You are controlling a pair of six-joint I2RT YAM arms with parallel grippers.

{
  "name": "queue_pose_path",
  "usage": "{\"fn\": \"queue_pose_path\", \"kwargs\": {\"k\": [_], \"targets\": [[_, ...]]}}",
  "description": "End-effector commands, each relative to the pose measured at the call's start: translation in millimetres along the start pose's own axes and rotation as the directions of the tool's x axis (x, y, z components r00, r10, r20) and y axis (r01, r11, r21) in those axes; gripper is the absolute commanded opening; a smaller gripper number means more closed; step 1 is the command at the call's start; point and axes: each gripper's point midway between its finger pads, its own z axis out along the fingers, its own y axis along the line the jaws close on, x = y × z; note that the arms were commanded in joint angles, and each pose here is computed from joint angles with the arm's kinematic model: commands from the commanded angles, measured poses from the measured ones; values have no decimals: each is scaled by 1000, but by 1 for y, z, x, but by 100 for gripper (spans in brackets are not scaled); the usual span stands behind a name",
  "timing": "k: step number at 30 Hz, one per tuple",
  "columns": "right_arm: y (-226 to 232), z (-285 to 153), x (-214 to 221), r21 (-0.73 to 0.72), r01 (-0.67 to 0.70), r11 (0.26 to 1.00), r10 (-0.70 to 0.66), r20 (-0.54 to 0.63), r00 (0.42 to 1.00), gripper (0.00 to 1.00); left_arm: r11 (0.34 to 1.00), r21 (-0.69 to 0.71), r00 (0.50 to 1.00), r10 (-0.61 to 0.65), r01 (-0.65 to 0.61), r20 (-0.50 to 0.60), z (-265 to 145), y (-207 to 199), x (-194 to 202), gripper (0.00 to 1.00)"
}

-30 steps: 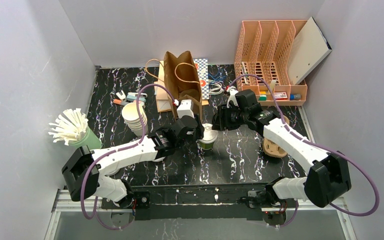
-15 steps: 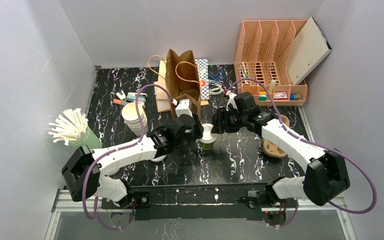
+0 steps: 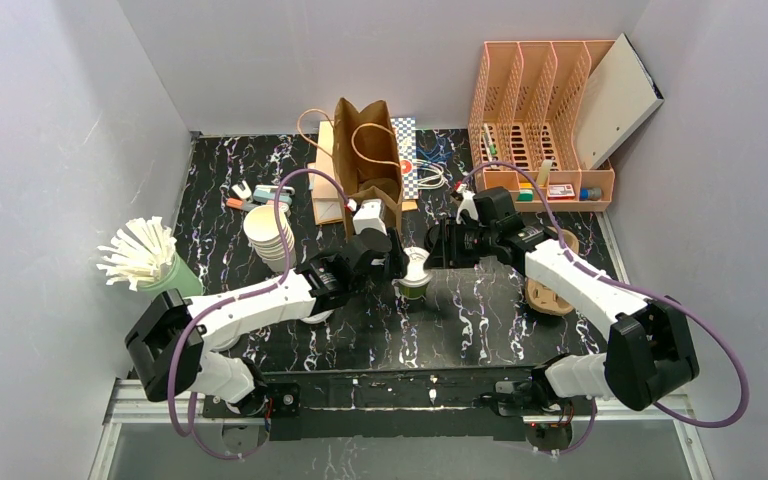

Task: Pack the takeout coffee

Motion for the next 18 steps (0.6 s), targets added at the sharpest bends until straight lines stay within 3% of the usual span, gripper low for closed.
{"fn": "queue_pose_path", "kwargs": {"k": [1, 12, 18], "targets": [[3, 0, -1, -47, -21, 999, 21, 4, 1000, 48, 1000, -6, 1000, -6, 6, -3, 5, 3, 4, 40], [-1, 1, 3, -67, -47, 997, 47, -5, 999, 43, 1000, -7, 1000, 1, -1, -10, 7, 2, 6, 38], [1, -3, -4, -58, -26, 998, 27, 10, 1000, 51, 1000, -4, 1000, 5, -5, -4, 6, 1, 2, 33]]}}
